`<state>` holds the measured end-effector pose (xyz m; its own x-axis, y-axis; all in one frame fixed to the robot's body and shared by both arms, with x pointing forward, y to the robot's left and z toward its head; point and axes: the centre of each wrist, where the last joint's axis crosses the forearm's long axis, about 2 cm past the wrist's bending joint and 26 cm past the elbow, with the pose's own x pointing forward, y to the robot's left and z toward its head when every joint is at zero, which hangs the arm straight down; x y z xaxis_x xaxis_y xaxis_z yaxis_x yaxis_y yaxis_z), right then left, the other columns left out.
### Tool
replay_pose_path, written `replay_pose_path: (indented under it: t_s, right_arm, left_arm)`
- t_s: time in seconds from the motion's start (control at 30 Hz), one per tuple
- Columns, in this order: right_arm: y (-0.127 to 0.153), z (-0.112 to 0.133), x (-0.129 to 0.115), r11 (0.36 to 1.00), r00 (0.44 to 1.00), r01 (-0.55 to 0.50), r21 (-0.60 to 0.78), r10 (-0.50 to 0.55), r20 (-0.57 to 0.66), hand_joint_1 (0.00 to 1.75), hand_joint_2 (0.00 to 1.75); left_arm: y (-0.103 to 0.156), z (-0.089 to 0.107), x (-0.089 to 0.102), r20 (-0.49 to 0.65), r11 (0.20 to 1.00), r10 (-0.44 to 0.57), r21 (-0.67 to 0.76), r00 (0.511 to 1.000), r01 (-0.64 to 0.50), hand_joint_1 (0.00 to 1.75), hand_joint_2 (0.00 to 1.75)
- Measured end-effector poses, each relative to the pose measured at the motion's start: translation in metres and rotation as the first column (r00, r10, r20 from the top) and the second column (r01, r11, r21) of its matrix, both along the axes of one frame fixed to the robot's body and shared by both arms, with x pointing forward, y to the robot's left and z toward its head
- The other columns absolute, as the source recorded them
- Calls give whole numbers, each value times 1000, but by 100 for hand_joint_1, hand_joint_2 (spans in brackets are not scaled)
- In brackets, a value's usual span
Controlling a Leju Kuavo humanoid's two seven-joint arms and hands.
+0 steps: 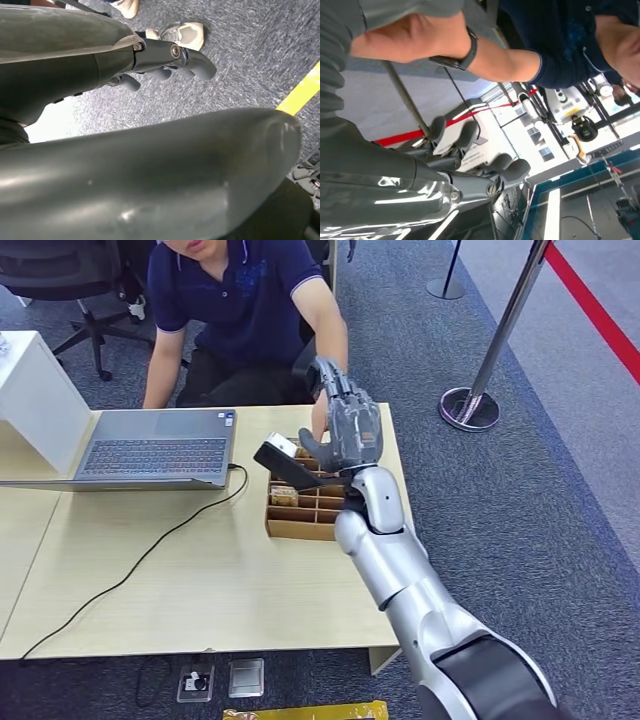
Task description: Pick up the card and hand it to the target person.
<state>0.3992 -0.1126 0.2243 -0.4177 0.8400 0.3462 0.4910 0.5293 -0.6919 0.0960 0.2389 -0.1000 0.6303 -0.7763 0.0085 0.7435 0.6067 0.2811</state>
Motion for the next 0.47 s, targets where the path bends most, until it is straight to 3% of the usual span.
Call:
replay_pose_path:
  t_s: [0.23, 0.37, 0.47]
  right_arm:
    - [-39, -16, -26, 963, 997, -51, 264, 33, 72, 0, 175]
    - [-93, -45, -61, 828, 994, -58, 557, -6, 113, 0, 175]
    - [-131, -65, -92, 729, 994, -68, 682, -13, 113, 0, 175]
  left_arm:
    - [0, -2, -7, -7, 1000, 0, -1, 1000, 0, 0, 0]
    - [0, -3, -16, -4, 1000, -1, -8, 1000, 1, 0, 0]
    - [0, -4, -22, -9, 1000, 5, -6, 1000, -5, 0, 0]
